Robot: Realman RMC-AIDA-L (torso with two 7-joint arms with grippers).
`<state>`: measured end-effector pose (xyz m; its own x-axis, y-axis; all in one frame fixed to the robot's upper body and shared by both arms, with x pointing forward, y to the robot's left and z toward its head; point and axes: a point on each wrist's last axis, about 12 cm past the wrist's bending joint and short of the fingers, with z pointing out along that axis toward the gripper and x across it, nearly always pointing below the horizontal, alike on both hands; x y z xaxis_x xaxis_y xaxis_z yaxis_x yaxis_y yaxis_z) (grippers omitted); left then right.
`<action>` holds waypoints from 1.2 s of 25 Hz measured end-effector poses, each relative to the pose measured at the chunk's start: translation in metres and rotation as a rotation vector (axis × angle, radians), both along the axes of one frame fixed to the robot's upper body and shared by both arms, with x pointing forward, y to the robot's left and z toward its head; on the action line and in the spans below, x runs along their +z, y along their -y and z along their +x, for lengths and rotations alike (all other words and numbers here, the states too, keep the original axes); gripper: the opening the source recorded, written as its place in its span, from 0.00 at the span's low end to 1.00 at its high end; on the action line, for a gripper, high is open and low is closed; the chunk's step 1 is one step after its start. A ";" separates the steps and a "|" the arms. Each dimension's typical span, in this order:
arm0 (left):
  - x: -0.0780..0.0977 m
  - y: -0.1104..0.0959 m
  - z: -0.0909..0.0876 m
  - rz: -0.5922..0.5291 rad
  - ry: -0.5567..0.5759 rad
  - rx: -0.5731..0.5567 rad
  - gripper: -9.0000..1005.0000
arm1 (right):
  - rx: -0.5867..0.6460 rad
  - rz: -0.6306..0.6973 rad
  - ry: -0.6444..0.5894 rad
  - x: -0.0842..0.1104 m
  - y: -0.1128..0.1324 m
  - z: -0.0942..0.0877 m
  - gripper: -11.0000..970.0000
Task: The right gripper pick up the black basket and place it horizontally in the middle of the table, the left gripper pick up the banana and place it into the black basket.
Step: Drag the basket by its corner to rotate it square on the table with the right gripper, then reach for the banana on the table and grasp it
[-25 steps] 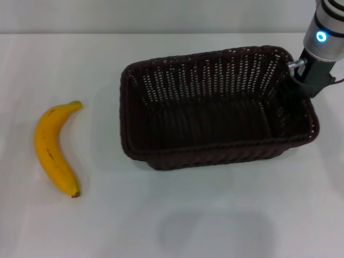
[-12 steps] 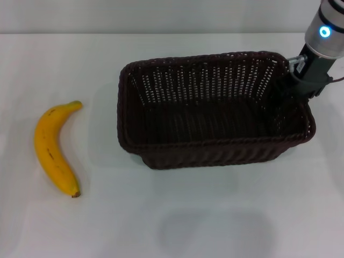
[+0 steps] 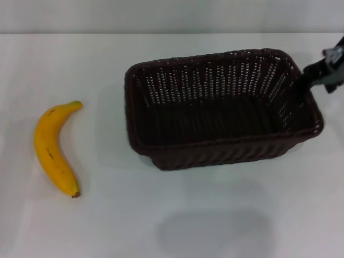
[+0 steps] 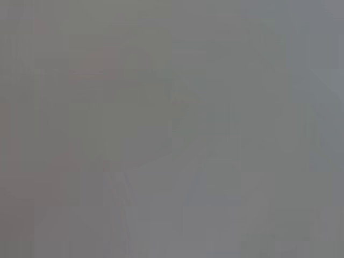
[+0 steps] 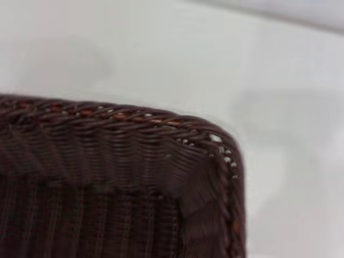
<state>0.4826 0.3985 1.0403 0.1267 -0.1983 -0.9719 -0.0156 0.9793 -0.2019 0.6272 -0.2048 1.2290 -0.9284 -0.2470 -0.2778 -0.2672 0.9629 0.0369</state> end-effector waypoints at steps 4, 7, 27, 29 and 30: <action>0.010 -0.016 0.003 -0.118 -0.070 -0.124 0.78 | -0.008 0.095 0.167 0.014 0.034 -0.024 0.69; 0.021 -0.029 0.007 -0.201 -0.140 -0.191 0.78 | 0.033 0.185 0.242 0.018 0.047 -0.037 0.69; 0.140 -0.025 0.090 -0.314 -1.066 -0.498 0.77 | 0.201 0.461 0.946 -0.016 0.165 -0.080 0.70; 0.152 -0.014 0.100 -0.290 -1.172 -0.507 0.77 | 0.187 0.454 0.998 -0.022 0.174 -0.081 0.70; 0.158 -0.008 0.106 -0.267 -1.220 -0.505 0.77 | 0.175 0.448 1.015 -0.024 0.180 -0.082 0.70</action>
<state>0.5883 0.4062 1.1984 -0.9272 -0.1657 -0.3360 0.0272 0.8647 -0.5016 0.5447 -0.3843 1.2052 -0.1839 -0.0394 -0.9822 -0.5003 0.8638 0.0590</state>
